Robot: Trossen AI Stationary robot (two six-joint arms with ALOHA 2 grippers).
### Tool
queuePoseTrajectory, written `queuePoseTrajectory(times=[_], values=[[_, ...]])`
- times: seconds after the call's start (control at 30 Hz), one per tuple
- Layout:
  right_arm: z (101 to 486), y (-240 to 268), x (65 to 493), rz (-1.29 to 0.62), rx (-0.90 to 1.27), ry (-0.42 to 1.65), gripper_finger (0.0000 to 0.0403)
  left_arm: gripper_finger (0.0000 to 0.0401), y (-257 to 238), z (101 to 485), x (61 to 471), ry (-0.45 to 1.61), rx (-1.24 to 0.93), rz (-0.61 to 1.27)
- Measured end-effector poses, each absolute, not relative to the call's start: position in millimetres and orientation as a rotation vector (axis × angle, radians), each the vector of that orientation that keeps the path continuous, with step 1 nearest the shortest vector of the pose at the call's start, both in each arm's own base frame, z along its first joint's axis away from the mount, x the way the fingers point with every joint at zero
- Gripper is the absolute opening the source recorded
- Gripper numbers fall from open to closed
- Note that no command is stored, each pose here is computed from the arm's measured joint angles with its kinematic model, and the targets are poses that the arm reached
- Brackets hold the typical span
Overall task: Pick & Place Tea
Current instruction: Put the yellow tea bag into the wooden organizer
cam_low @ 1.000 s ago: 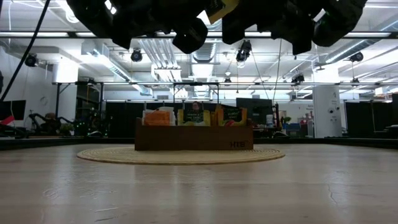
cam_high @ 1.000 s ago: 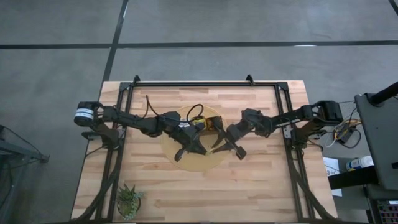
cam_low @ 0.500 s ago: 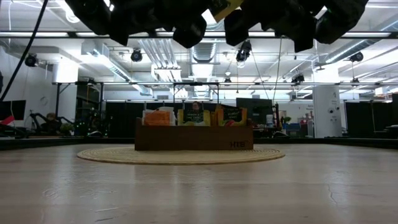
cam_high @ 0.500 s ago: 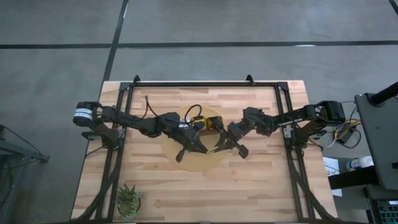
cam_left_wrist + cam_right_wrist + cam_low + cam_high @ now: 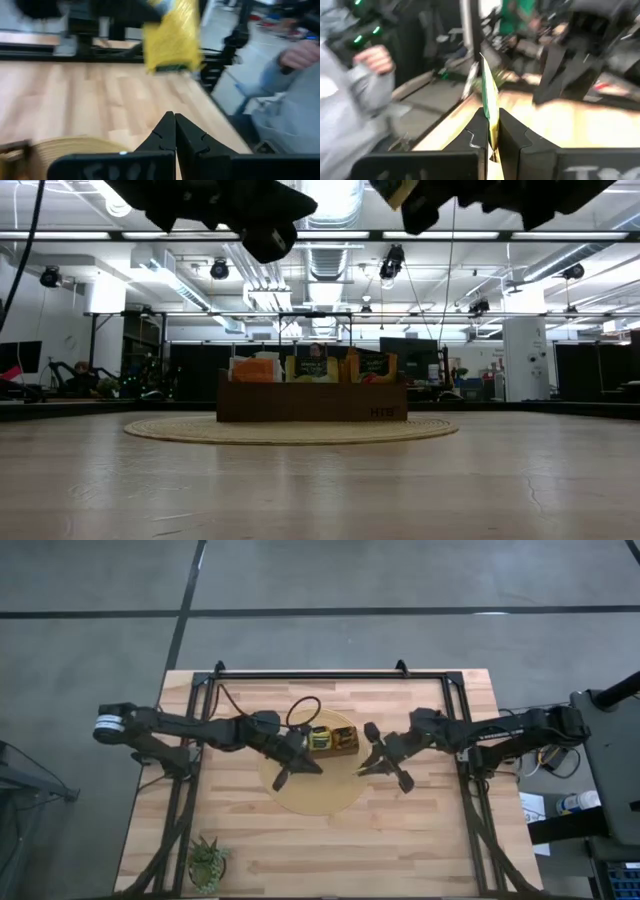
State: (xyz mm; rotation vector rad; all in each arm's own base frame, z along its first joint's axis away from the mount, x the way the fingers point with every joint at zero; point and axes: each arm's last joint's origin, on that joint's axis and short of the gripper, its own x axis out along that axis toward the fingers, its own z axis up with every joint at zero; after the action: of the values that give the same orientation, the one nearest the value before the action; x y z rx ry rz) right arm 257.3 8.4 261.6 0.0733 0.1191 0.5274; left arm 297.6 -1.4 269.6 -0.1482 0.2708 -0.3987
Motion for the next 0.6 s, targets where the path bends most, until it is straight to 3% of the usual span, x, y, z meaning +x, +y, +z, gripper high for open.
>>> queuePoseTrajectory(times=[0.1, 0.37, 0.6], values=[[262.2, 7.2, 253.5, 0.423, 0.073, 0.112, 0.0014, 0.0000, 0.6, 271.3, 295.6, 0.268, -0.142, -0.292], [238.8, -1.3, 264.9, 0.215, 0.078, 0.233, 0.0014, 0.0000, 14.4, 269.3, 283.3, 0.245, -0.116, 0.206], [224.4, -13.4, 281.8, 0.155, 0.079, 0.290, 0.0013, 0.0000, 14.4, 274.9, 270.5, 0.213, -0.128, 0.250]])
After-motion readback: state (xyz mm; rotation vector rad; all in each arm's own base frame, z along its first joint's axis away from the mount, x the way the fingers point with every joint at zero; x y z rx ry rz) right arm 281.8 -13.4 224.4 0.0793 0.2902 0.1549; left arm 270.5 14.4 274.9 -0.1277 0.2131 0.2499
